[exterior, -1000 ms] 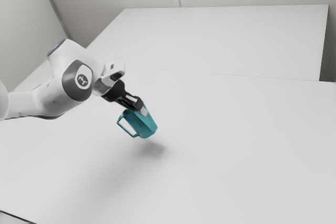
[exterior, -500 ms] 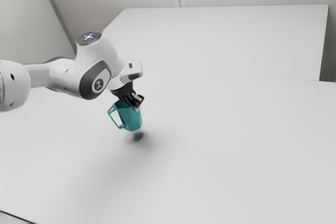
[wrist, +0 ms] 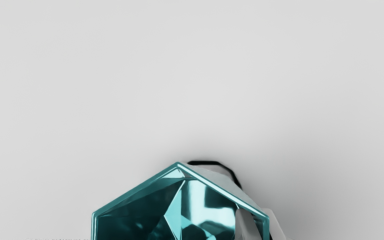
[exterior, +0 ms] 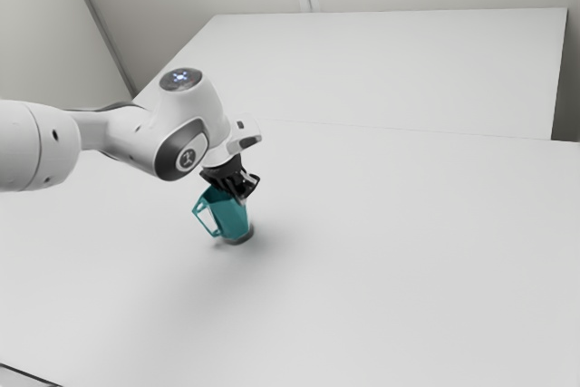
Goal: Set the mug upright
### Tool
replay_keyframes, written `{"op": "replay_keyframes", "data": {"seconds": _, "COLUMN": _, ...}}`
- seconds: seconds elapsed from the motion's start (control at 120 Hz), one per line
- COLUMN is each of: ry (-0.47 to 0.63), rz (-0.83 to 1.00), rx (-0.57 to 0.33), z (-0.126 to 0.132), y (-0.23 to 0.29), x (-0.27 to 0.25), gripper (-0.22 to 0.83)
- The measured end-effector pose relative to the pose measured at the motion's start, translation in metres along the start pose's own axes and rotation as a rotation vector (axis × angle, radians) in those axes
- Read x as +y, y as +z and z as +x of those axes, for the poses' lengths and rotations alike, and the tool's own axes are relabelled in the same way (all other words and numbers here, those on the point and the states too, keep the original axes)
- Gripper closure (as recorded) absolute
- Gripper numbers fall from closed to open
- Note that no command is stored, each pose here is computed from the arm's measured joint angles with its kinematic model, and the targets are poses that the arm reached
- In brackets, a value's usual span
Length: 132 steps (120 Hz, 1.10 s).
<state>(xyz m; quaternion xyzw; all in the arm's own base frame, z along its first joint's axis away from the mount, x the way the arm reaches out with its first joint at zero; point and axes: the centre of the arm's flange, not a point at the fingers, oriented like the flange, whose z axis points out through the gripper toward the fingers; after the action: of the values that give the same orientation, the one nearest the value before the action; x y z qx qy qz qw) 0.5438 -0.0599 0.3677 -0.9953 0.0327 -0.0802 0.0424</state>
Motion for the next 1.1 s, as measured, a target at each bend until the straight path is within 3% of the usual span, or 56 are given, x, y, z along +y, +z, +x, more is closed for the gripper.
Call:
{"op": "replay_keyframes", "data": {"seconds": 0.292, "ry": -0.08, "rz": 0.003, "rx": -0.005, "z": 0.001, "y": 0.013, "x": -0.004, "gripper": 0.77}}
{"op": "replay_keyframes", "data": {"seconds": 0.542, "ry": -0.114, "rz": -0.002, "rx": 0.002, "z": 0.002, "y": 0.013, "x": -0.003, "gripper": 0.32}}
{"op": "replay_keyframes", "data": {"seconds": 0.758, "ry": -0.133, "rz": -0.011, "rx": 0.037, "z": 0.004, "y": -0.008, "x": -0.003, "gripper": 0.13}}
{"op": "replay_keyframes", "data": {"seconds": 0.867, "ry": -0.142, "rz": -0.02, "rx": 0.074, "z": 0.007, "y": -0.036, "x": -0.004, "gripper": 0.08}}
{"op": "replay_keyframes", "data": {"seconds": 1.1, "ry": -0.229, "rz": -0.066, "rx": 0.101, "z": 0.052, "y": -0.161, "x": -0.033, "gripper": 0.04}}
